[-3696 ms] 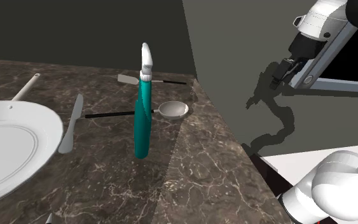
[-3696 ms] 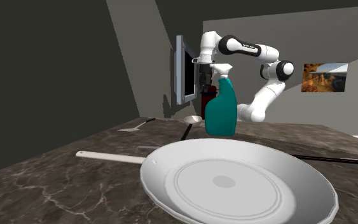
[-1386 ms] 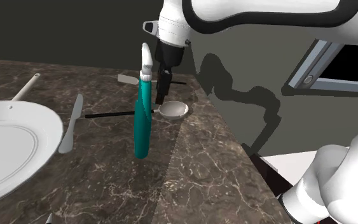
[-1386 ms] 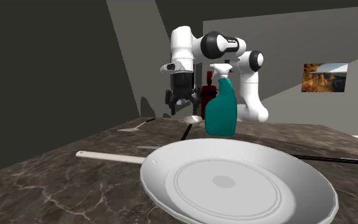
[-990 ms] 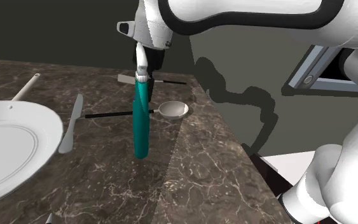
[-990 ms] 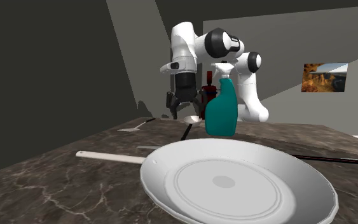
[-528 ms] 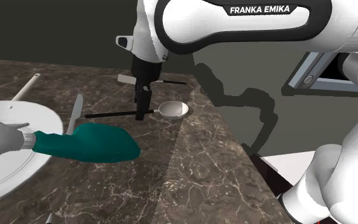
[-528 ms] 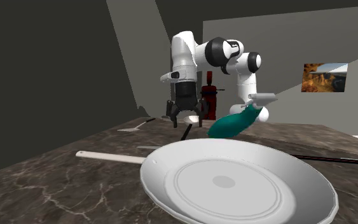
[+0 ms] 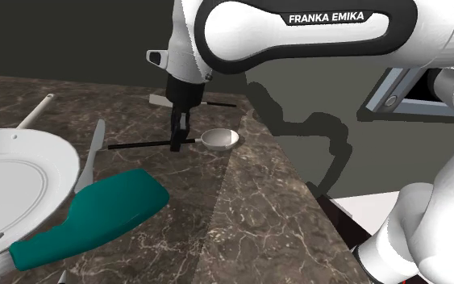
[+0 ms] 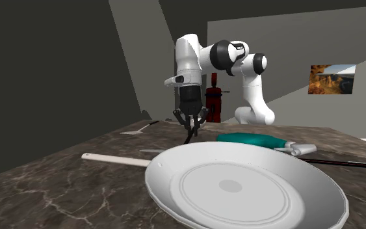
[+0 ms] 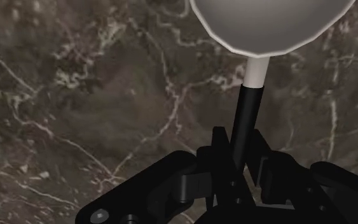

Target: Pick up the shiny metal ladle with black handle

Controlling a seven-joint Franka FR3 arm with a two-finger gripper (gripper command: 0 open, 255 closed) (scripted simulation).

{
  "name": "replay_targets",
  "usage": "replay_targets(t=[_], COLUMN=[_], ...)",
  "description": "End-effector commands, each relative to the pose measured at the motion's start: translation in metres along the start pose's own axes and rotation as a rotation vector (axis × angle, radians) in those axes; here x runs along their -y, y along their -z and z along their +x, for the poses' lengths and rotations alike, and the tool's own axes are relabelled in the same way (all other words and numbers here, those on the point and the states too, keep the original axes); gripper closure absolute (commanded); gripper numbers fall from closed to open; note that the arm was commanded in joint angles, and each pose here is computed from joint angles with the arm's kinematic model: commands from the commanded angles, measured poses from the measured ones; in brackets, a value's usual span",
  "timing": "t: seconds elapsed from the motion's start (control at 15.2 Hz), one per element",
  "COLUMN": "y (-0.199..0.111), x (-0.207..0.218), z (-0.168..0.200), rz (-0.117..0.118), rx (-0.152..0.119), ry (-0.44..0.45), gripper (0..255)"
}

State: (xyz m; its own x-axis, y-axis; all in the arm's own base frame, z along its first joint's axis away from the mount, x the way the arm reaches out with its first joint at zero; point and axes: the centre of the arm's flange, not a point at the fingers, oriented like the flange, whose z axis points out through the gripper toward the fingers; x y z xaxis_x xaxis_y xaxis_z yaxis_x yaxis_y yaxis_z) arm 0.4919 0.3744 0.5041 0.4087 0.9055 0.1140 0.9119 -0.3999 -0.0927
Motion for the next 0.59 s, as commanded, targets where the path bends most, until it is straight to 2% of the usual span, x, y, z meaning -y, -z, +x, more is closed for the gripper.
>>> replay_targets(t=[0.0,0.13,0.53], y=[-0.002,-0.001,0.03], x=[0.0,0.001,0.004], z=[0.0,0.0,0.003], rz=[0.003,0.003,0.003], rx=[0.004,0.004,0.004], ry=[0.001,0.0,0.0], gripper=[255,255,255])
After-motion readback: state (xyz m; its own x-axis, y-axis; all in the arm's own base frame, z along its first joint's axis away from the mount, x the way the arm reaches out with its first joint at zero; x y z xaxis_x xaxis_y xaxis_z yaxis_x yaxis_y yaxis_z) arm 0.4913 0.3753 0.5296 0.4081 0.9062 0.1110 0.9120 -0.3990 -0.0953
